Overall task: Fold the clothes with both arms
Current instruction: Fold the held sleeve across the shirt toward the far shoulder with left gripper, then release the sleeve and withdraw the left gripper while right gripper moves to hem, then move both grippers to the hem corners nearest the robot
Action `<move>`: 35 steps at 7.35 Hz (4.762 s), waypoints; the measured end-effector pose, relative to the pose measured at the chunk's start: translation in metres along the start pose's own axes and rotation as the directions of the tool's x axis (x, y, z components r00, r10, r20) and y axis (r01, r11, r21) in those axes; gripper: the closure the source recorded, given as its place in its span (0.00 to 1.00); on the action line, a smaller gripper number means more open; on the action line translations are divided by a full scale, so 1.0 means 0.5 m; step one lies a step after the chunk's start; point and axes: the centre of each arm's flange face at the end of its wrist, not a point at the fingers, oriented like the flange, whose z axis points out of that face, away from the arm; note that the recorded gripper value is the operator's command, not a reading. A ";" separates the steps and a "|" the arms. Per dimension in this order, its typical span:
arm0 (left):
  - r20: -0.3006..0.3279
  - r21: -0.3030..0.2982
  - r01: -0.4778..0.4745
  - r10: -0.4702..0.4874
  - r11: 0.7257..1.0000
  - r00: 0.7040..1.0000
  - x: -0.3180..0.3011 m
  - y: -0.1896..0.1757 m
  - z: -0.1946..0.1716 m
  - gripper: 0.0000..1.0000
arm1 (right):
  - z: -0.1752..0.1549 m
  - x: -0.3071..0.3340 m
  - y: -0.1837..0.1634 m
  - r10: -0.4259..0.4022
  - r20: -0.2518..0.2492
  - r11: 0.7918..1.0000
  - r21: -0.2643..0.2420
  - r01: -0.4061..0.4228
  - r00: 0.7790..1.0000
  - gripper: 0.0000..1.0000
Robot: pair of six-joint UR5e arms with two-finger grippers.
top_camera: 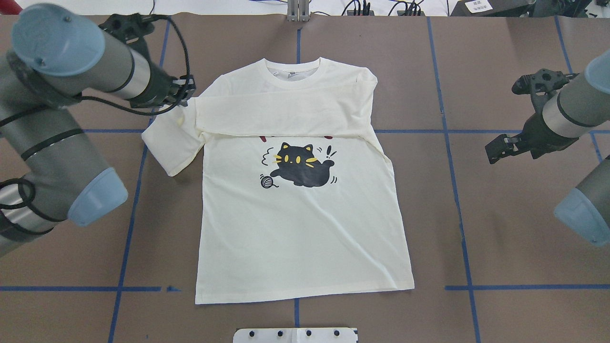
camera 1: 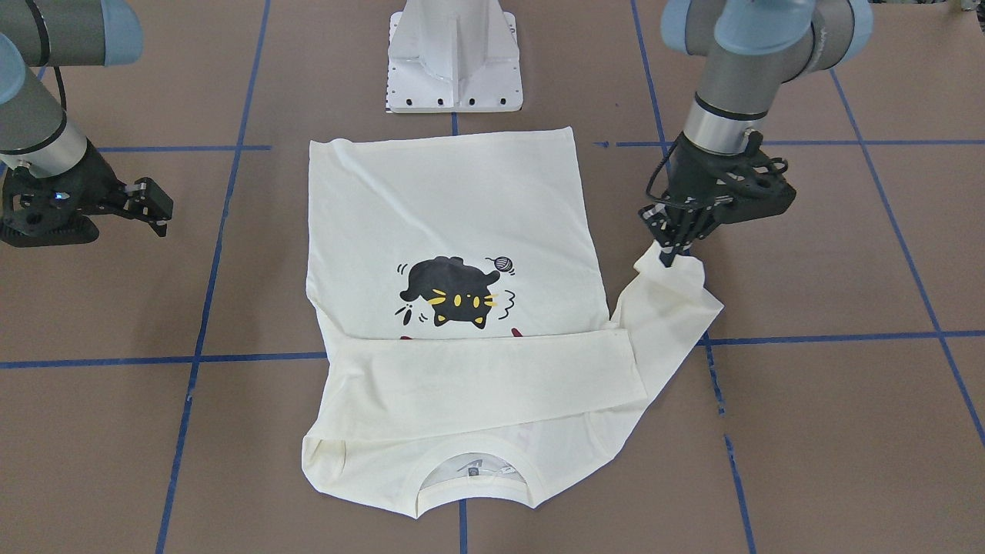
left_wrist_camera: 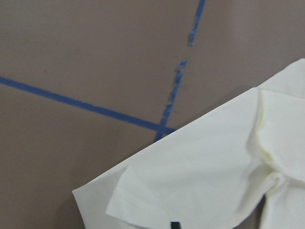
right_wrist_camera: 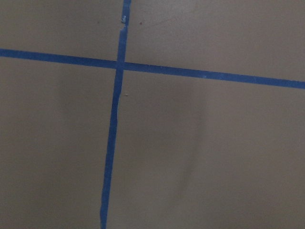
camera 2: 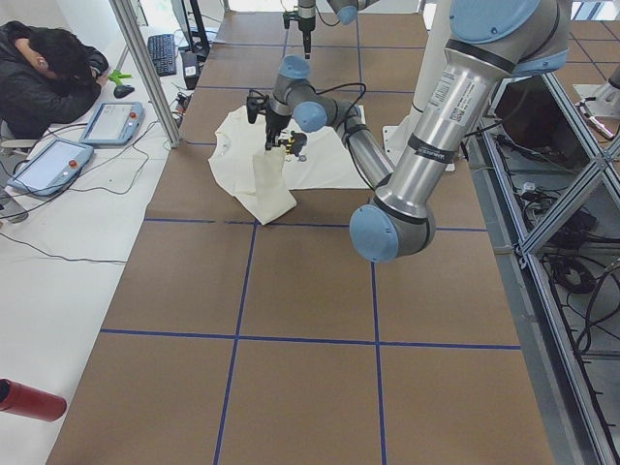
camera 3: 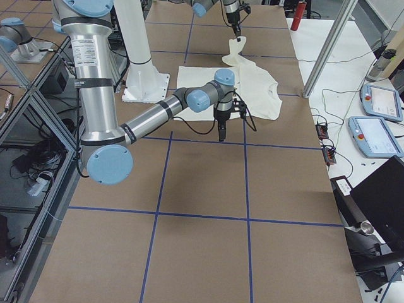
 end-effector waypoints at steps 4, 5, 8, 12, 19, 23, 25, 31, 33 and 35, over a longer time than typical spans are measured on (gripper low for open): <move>-0.203 -0.056 0.115 -0.124 0.992 0.971 0.431 -0.065 0.026 1.00 | 0.009 0.030 0.015 0.008 0.001 1.000 0.004 -0.008 1.000 0.00; -0.209 -0.080 0.126 -0.140 0.989 0.968 0.453 -0.045 0.083 1.00 | 0.008 0.030 0.014 0.009 0.002 1.000 0.005 -0.009 1.000 0.00; -0.193 -0.073 0.194 -0.205 0.978 0.960 0.505 0.038 0.254 0.26 | 0.004 0.023 0.010 0.006 0.009 1.000 0.008 -0.006 1.000 0.00; -0.283 -0.004 0.240 -0.232 0.971 0.931 0.578 0.140 0.381 0.00 | 0.001 0.015 0.008 0.002 0.022 1.000 0.005 -0.002 1.000 0.00; -0.078 -0.042 -0.124 0.121 0.991 0.990 0.106 0.194 0.179 0.00 | 0.089 -0.292 0.152 0.166 0.158 0.981 0.069 -0.179 0.973 0.00; 0.019 -0.067 -0.260 0.262 0.963 0.965 -0.100 0.236 0.025 0.00 | 0.176 -0.458 0.374 0.211 0.169 0.970 0.087 -0.228 0.963 0.00; 0.023 -0.063 -0.273 0.275 0.960 0.961 -0.118 0.231 0.009 0.00 | 0.202 -0.459 0.417 0.208 0.143 0.972 0.080 -0.221 0.968 0.00; 0.025 -0.063 -0.273 0.275 0.960 0.961 -0.122 0.230 0.008 0.00 | 0.225 -0.444 0.460 0.189 0.109 0.980 0.046 -0.195 0.976 0.75; 0.024 -0.065 -0.274 0.276 0.960 0.961 -0.121 0.232 0.009 0.00 | 0.222 -0.448 0.459 0.189 0.115 0.980 0.044 -0.195 0.975 0.96; 0.025 -0.067 -0.272 0.274 0.960 0.961 -0.121 0.234 0.011 0.00 | 0.222 -0.448 0.458 0.190 0.115 0.980 0.043 -0.196 0.975 1.00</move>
